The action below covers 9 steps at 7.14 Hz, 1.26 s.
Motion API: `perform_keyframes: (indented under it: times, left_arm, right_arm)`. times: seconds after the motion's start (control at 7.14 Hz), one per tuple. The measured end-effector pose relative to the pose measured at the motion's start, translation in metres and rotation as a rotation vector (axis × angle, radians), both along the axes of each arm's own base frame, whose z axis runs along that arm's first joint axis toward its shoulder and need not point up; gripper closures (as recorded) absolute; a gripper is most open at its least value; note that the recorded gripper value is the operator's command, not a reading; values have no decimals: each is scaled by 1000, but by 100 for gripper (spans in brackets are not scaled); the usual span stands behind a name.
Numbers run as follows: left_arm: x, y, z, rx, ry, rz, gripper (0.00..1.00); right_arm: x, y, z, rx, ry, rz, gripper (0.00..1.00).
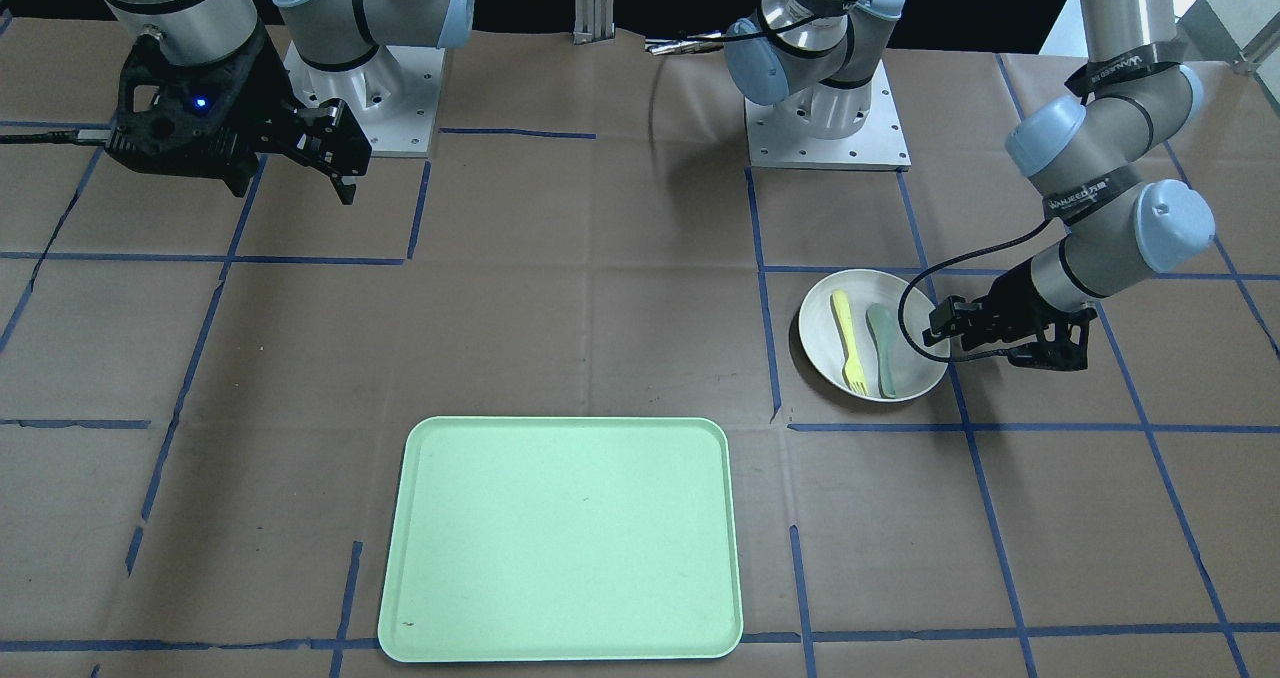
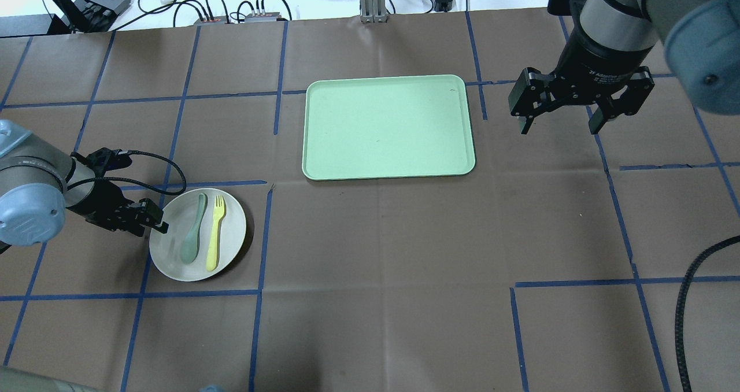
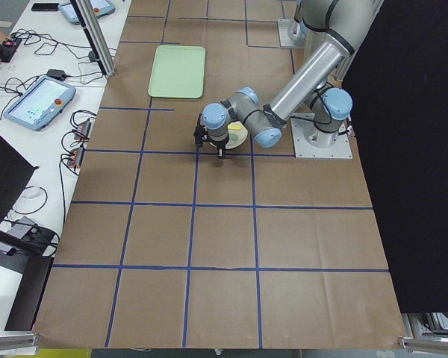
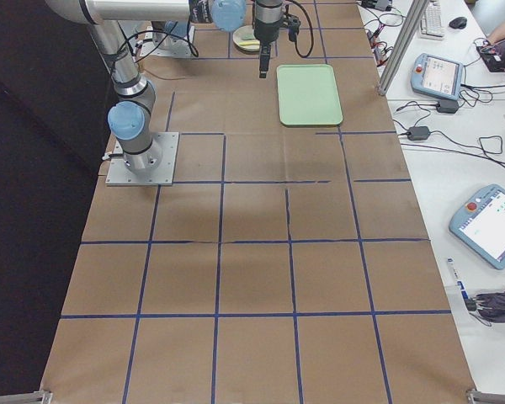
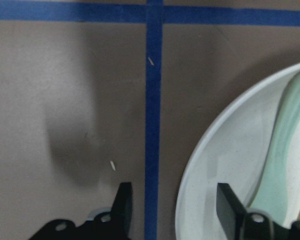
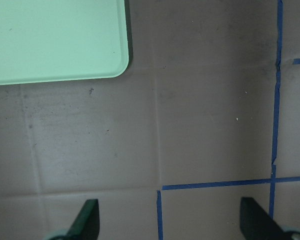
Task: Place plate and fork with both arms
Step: 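Lower the left gripper to the plate rim nearest it and grasp, then lift the white plate with the left gripper and carry it onto the tray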
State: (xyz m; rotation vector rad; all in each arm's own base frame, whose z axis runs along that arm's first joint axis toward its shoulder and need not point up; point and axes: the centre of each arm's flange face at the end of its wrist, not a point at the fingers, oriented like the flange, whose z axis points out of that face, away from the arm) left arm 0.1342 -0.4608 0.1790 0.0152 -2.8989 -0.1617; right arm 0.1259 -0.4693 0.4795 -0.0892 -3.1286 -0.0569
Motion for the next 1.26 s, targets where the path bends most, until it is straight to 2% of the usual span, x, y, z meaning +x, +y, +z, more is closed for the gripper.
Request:
perform_keyframes:
  times: [0.42, 0.84, 1.26]
  left_arm:
    - [-3, 3, -2, 0, 11, 3, 75]
    - [-5, 1, 0, -15, 29, 8, 88]
    - [-5, 1, 3, -23, 27, 8, 94]
  right_arm:
    - [0, 0, 0, -1, 0, 0, 0]
    - [0, 0, 0, -3, 0, 0, 0]
    - [0, 0, 0, -2, 0, 0, 0]
